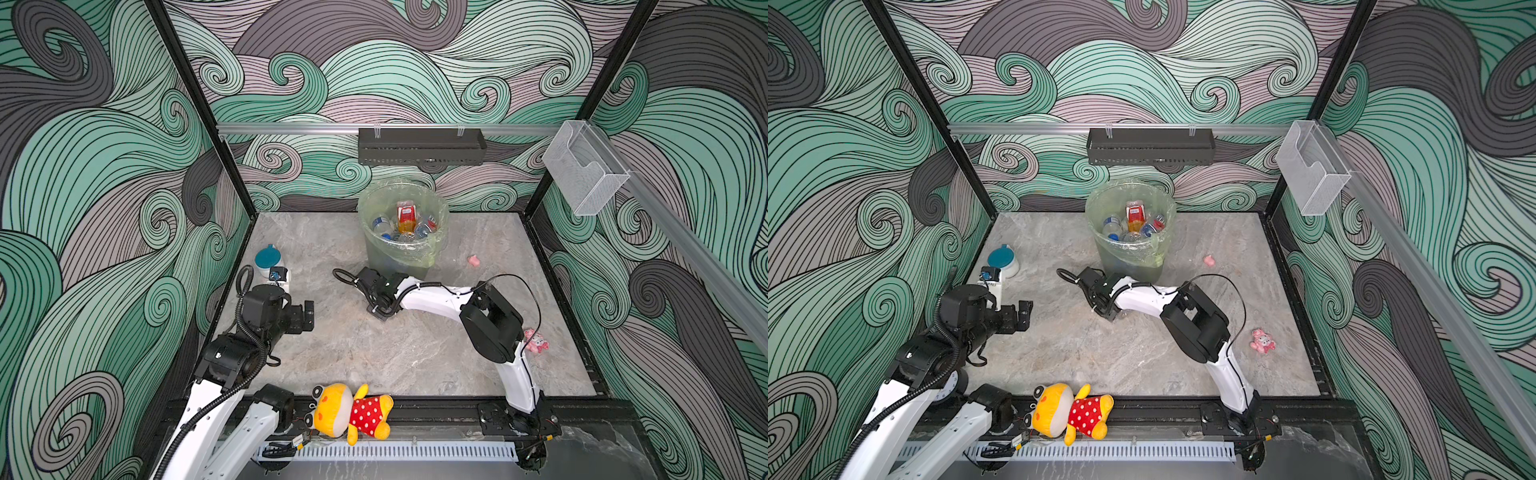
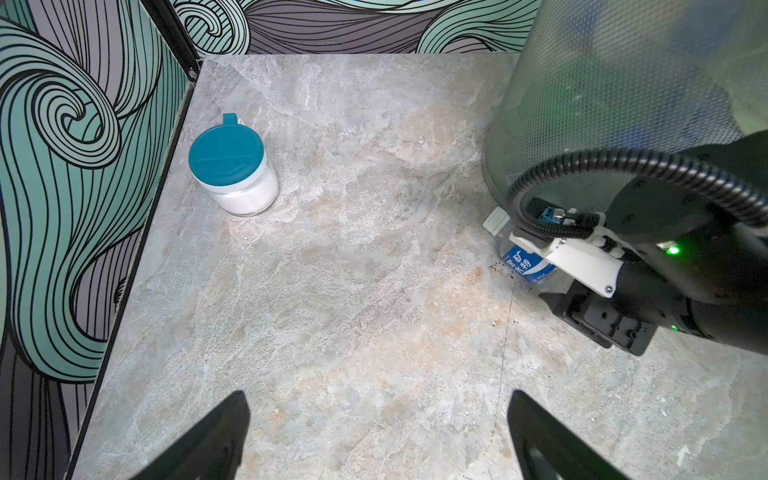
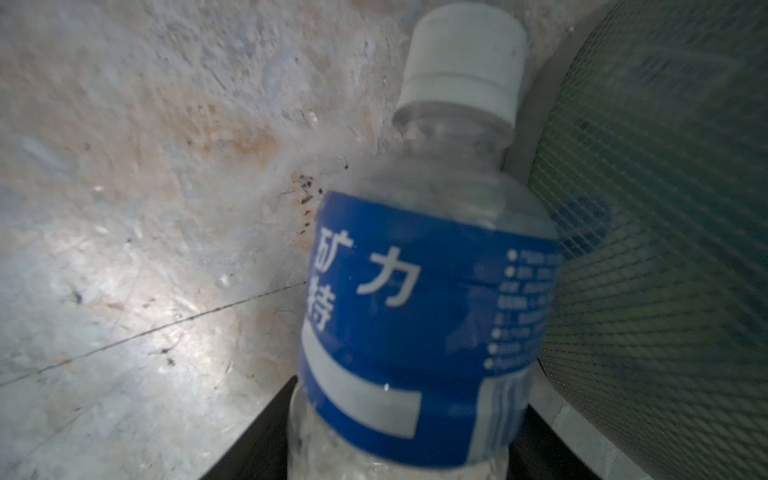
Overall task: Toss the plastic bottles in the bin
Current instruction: 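Close the right gripper on the last blue-label water bottle and lift, then swing the water bottle over the bin and open the right gripper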
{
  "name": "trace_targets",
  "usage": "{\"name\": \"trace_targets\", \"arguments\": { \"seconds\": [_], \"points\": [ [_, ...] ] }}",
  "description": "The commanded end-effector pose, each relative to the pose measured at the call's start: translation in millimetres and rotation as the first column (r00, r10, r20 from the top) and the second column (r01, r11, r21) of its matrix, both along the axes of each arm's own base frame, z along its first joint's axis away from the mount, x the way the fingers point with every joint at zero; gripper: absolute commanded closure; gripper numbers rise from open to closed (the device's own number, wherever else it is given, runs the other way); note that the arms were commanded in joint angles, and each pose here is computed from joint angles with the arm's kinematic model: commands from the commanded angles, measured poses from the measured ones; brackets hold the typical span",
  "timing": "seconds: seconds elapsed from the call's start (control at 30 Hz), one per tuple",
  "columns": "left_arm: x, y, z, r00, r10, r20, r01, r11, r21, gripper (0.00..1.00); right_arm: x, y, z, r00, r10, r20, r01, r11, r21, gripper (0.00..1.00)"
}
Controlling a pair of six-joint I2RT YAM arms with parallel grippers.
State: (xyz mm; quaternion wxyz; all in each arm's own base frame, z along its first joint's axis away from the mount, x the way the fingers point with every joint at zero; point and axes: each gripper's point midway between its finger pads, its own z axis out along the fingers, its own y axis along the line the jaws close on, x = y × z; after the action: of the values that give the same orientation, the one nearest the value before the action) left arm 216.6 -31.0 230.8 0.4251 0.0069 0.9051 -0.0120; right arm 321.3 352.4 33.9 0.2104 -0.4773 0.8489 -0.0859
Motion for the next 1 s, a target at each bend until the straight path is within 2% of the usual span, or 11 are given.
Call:
{"name": "trace_targets", "arguments": {
  "seconds": [0.0,0.13,0.3,0.57,0.97],
  "points": [
    [2,7,1,0.999,0.037,0.010,-0.037,0.999,0.013,0.01,-5,-1,0,1.000,-0.006,-0.024,0.007,0.999,0.035,0.38],
    [2,9,0,0.998,0.054,0.012,-0.055,0.998,0.013,0.01,-13,-2,10,0.999,-0.001,-0.038,0.003,0.998,0.064,0.42],
    [3,11,1,0.998,0.062,0.024,-0.063,0.998,0.018,0.01,-31,-4,37,0.999,0.024,-0.044,-0.016,0.985,0.171,0.47],
    [12,8,2,0.997,0.068,0.040,-0.068,0.998,0.002,0.01,-59,-18,82,0.998,0.038,-0.041,-0.025,0.961,0.276,0.48],
    [27,2,11,0.995,0.063,0.073,-0.062,0.998,-0.013,0.01,-97,-74,142,0.998,-0.066,0.013,0.052,0.888,0.457,0.50]
  ]
}}
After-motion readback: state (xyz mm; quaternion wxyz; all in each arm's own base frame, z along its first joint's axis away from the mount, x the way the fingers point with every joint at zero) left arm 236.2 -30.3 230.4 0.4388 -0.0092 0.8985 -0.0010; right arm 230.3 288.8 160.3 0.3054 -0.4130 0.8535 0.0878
